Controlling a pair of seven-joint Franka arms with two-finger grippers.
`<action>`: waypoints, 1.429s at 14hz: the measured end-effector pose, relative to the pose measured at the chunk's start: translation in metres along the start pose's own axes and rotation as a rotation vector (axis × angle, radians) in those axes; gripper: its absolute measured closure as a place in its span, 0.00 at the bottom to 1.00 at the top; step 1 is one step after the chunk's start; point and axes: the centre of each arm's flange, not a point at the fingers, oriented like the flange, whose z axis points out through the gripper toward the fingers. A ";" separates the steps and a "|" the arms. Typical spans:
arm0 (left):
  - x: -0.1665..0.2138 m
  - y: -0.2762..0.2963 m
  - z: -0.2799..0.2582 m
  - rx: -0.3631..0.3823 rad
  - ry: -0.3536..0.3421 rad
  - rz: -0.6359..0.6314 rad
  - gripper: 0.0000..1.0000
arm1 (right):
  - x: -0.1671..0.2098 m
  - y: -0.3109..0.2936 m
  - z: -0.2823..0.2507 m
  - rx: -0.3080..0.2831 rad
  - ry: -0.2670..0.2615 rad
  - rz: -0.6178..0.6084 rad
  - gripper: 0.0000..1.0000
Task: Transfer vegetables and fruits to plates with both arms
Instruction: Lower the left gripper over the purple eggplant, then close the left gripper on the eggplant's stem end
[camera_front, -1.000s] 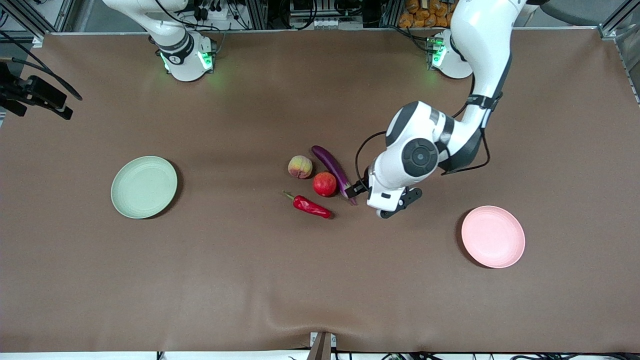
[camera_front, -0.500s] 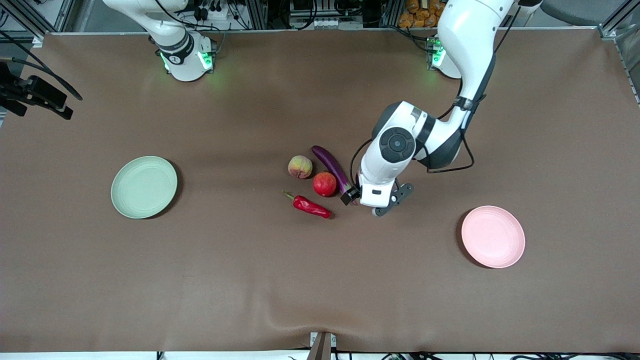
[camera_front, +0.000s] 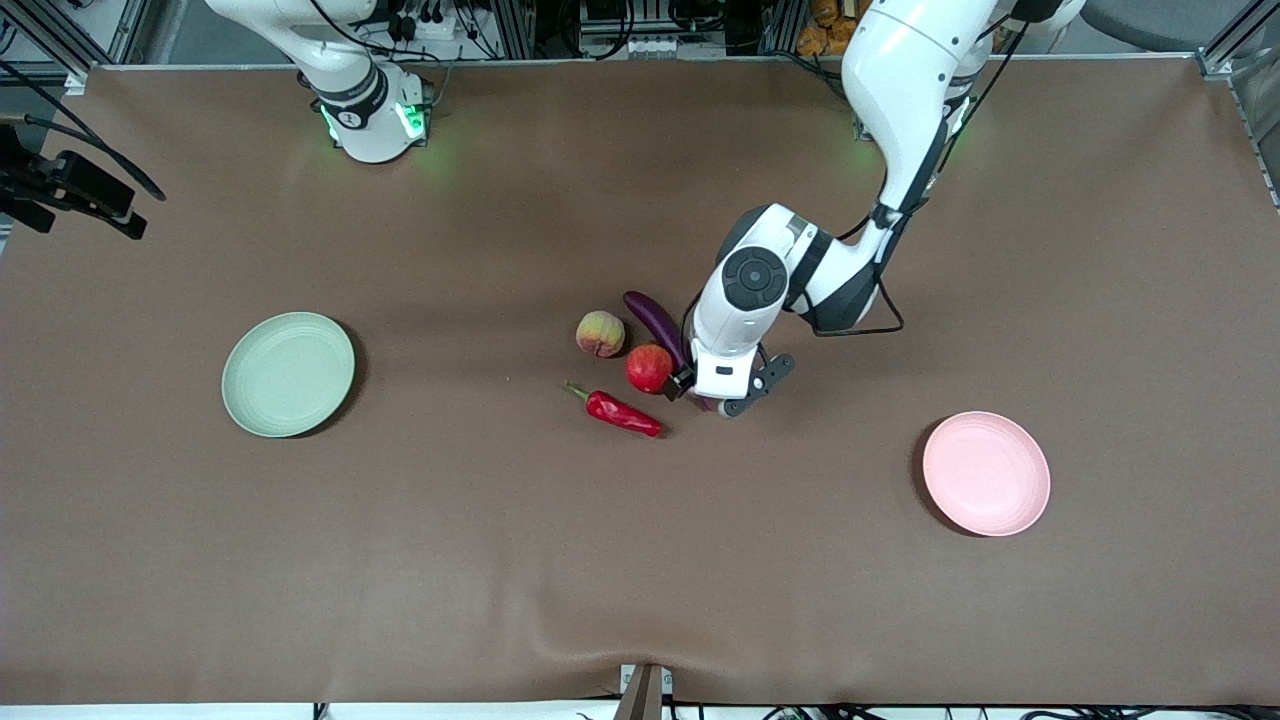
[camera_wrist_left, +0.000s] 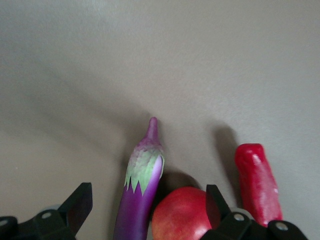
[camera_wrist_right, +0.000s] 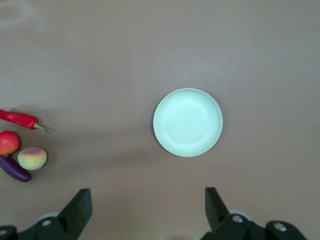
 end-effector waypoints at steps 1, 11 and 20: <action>-0.003 -0.001 0.007 0.010 -0.002 0.001 0.00 | 0.000 0.000 0.000 0.003 0.000 0.000 0.00; -0.011 0.007 0.041 0.032 0.016 0.001 0.00 | 0.000 -0.001 0.000 0.006 -0.001 -0.001 0.00; -0.025 0.003 0.066 0.070 0.011 -0.056 0.00 | 0.000 -0.001 0.000 0.006 -0.003 -0.001 0.00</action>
